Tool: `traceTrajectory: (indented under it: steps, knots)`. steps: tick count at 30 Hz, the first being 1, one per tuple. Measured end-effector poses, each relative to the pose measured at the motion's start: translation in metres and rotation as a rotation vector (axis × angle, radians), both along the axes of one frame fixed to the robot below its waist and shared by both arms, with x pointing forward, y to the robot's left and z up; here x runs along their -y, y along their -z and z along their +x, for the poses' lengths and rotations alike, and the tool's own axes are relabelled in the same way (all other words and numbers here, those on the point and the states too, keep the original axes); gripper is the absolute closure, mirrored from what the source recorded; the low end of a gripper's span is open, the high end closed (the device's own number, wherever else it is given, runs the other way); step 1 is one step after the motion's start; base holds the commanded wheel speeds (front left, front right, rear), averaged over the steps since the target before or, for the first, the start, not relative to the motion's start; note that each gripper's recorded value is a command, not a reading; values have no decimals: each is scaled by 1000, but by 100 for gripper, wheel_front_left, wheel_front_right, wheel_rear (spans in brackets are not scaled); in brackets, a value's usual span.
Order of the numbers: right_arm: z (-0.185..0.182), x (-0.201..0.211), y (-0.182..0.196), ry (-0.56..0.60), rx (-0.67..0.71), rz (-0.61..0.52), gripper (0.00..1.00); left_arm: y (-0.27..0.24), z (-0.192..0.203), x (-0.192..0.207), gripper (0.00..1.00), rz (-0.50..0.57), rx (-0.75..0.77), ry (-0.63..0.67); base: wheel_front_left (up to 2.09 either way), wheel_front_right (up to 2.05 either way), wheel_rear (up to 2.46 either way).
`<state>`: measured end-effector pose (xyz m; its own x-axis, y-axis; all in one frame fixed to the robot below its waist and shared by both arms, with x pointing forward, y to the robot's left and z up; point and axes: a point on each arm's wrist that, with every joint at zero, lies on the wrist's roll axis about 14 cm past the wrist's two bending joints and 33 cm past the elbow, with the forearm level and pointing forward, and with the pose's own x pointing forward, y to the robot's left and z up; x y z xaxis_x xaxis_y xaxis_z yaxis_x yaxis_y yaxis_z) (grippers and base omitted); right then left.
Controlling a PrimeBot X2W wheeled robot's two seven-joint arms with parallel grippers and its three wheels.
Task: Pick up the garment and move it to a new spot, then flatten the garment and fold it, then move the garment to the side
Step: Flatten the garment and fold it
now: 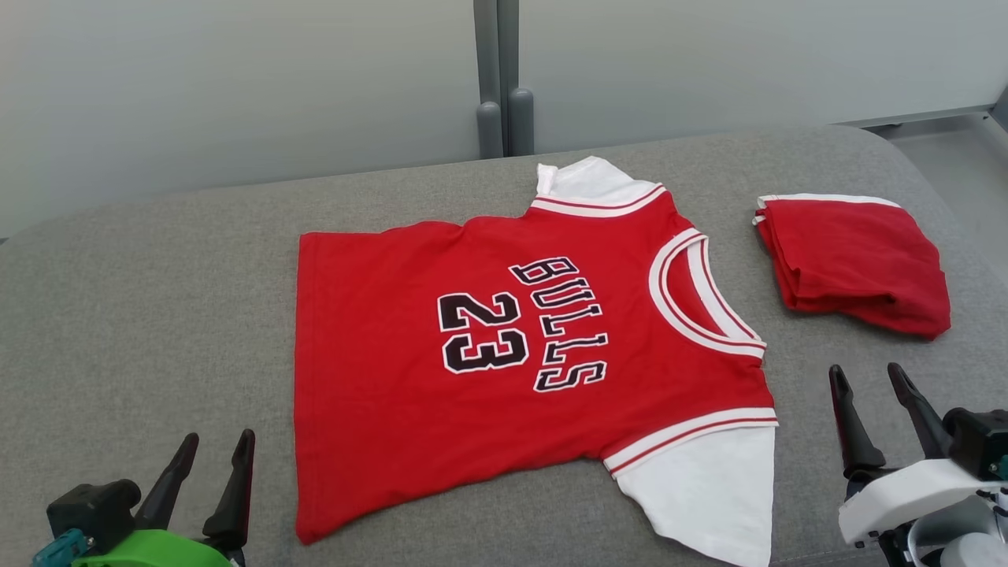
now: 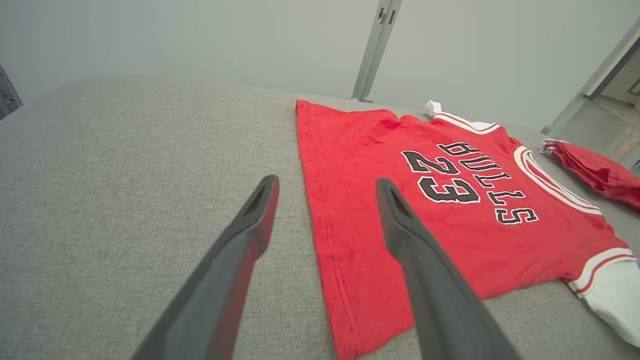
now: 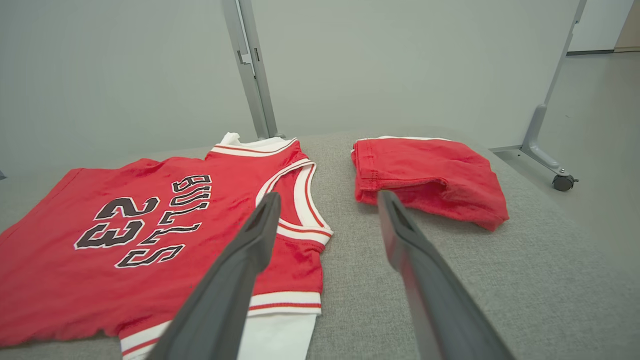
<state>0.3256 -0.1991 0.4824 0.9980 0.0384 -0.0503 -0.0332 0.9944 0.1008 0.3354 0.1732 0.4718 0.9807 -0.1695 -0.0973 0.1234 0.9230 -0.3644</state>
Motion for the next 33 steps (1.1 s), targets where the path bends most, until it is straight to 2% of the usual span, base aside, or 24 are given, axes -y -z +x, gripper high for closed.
traceTrajectory:
  steps: [14,24,33]
  knots:
    - [-2,-1,18,16,-43,-26,0,6,4,5,0,-9,-8,0,0,0,0]
    - [-27,-44,63,-144,-187,-36,0,12,2,-5,0,-18,-22,-33,0,0,0]
    - [-56,-58,106,-180,-345,-8,0,19,7,-21,0,-6,-43,-79,0,0,0]
